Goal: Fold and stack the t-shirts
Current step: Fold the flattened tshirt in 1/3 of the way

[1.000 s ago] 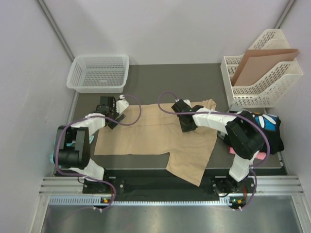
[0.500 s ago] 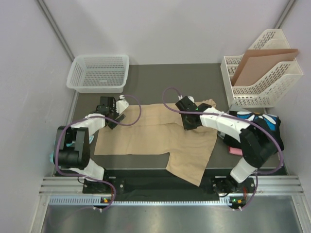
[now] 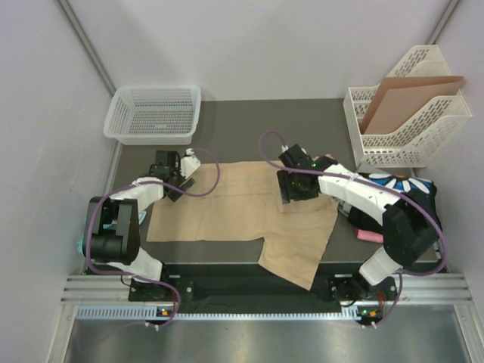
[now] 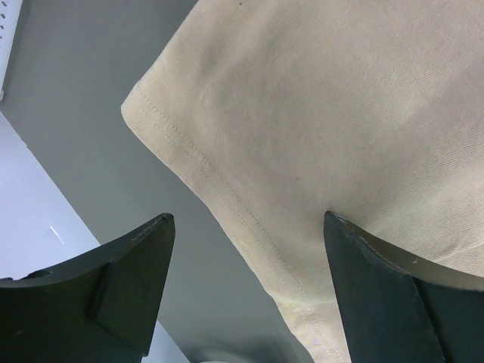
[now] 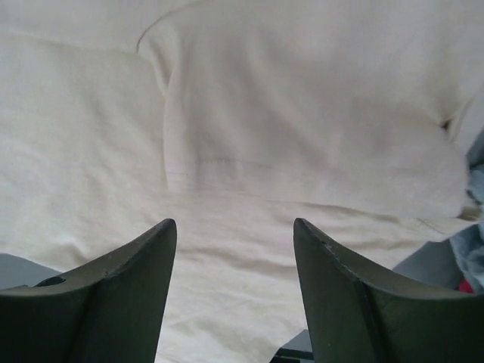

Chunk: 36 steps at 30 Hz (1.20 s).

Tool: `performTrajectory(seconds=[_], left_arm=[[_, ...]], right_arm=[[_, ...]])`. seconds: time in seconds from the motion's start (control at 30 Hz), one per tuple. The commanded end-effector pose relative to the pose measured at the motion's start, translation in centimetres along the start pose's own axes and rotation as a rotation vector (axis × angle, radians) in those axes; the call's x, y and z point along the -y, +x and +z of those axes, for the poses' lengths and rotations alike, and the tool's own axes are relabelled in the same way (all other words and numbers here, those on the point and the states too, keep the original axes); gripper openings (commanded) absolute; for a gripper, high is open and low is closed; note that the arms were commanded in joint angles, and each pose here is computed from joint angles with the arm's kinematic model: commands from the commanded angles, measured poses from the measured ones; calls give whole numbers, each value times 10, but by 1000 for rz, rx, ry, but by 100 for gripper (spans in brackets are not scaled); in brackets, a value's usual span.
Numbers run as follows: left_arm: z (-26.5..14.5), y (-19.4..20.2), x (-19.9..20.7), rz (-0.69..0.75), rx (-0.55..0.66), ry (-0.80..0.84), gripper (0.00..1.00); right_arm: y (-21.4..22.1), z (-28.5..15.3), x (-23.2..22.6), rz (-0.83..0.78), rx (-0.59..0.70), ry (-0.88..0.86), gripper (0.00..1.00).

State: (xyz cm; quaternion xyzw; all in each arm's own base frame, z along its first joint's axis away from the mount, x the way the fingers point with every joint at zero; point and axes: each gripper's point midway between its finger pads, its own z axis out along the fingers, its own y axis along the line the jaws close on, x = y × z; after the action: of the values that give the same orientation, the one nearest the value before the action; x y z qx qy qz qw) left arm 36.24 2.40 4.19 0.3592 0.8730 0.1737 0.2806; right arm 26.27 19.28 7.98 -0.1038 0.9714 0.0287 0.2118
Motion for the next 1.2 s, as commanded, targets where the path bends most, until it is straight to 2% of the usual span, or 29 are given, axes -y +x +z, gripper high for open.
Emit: performTrajectory(seconds=[0.0, 0.1, 0.17, 0.3, 0.43, 0.67, 0.87, 1.03, 1.17], left_arm=[[-7, 4, 0, 9, -6, -5, 85], [-9, 5, -1, 13, -4, -9, 85], [-10, 4, -2, 20, 1, -11, 85], [-5, 4, -5, 34, -10, -21, 85], [8, 1, -7, 34, -23, -20, 85], [43, -6, -18, 37, -82, -29, 85], [67, -16, -44, -5, -108, -86, 84], [53, -17, -64, -42, -100, -135, 83], [28, -4, -67, -36, -99, -144, 83]], right_arm=[[-71, -9, 23, 105, 141, 27, 63], [-103, 10, 51, 196, 174, 71, 63], [-116, 35, 71, 259, 143, 86, 62], [-109, 86, 82, 328, 18, 67, 61], [-102, 105, 84, 365, -27, 47, 61], [-95, 115, 85, 400, -53, 45, 61], [-82, 118, 87, 390, -65, 53, 61], [-78, 116, 92, 377, -53, 74, 61], [-99, 106, 97, 371, -4, 99, 61]])
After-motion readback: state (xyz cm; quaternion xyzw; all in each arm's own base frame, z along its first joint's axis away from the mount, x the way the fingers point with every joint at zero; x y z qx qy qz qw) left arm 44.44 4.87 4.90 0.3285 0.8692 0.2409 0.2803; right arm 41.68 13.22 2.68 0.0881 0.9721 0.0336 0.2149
